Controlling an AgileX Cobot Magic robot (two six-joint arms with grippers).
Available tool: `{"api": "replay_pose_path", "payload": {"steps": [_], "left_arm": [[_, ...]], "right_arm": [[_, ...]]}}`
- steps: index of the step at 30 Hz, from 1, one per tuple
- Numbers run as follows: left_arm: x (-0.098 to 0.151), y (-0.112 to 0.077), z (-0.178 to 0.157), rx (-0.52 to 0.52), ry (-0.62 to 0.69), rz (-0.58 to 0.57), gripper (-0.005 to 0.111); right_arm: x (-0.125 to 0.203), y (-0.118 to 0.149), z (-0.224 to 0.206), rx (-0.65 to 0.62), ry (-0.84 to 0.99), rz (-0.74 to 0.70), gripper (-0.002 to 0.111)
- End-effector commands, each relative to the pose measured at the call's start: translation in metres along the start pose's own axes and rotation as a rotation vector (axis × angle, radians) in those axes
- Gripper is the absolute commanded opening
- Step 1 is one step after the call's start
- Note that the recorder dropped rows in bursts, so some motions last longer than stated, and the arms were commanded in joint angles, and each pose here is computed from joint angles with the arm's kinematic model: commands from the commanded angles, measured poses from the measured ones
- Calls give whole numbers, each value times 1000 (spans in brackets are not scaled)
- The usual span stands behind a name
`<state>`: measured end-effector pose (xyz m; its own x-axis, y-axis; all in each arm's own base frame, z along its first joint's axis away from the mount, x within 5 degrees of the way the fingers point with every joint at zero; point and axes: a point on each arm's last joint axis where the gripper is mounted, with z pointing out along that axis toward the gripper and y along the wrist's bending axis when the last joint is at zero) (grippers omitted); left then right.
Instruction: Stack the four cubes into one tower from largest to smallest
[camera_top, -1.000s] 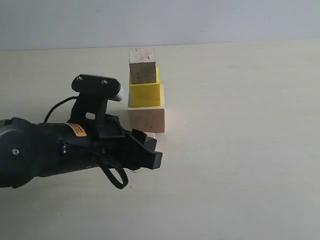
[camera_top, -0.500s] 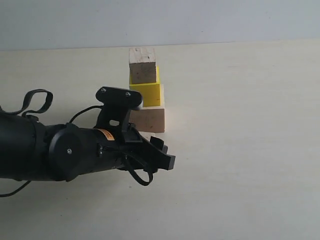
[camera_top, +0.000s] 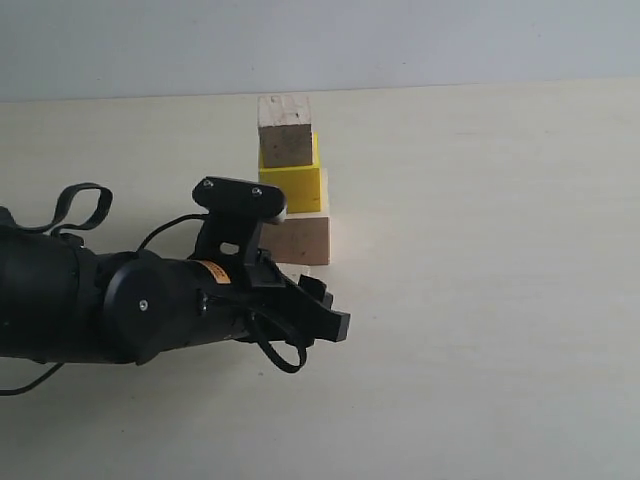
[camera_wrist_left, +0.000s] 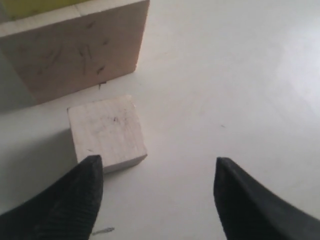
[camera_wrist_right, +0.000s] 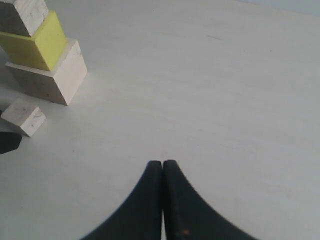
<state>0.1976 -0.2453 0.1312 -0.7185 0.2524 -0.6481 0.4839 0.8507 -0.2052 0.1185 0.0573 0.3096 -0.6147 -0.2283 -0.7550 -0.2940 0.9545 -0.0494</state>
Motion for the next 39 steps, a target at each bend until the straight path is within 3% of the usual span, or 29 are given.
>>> {"api": "replay_pose_path", "payload": {"steps": [1, 7, 12, 21, 33, 39], "left_arm": [[-6, -6, -12, 41, 8, -6, 62], [-11, -8, -22, 65, -6, -2, 62], [-8, -2, -21, 74, 73, 10, 59], [-11, 10, -24, 67, 98, -19, 59], [-24, 14, -24, 17, -43, 51, 59], [-19, 17, -15, -2, -25, 61, 59]], "right_arm": [[1, -1, 0, 2, -5, 0, 0], [1, -1, 0, 1, -4, 1, 0], [2, 0, 0, -8, 0, 8, 0], [2, 0, 0, -7, 2, 8, 0], [3, 2, 0, -27, 13, 29, 0], [3, 3, 0, -35, 17, 37, 0]]}}
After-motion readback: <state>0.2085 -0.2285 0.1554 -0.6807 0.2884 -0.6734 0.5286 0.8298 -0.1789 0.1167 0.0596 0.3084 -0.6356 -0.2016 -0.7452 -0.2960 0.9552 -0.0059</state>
